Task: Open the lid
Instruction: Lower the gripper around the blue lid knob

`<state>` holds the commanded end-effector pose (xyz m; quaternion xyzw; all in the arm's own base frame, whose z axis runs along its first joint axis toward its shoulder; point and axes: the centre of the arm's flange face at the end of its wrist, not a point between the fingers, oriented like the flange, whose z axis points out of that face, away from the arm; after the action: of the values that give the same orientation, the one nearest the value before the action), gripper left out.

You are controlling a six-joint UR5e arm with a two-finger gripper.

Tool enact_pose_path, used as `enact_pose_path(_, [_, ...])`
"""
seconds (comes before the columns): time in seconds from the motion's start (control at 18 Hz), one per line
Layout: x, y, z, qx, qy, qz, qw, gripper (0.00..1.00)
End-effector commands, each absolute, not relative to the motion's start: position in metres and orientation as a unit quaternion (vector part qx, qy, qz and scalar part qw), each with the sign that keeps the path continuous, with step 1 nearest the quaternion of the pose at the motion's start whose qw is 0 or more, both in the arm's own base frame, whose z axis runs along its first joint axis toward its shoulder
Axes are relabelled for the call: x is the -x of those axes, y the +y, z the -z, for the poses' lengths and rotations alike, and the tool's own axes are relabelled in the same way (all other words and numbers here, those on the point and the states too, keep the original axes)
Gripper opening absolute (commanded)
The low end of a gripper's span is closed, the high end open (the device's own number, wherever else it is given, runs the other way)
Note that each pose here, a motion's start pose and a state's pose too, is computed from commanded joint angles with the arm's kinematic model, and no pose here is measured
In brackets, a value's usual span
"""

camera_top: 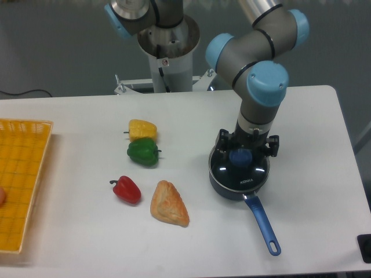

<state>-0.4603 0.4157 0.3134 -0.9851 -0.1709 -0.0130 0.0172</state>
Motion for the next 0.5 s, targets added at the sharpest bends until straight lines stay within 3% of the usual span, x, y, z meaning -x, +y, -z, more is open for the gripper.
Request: enact_pose_path(0.5, [0.4663, 0.4107, -0.3151, 0.985, -0.170, 0.007, 0.005, 1.00])
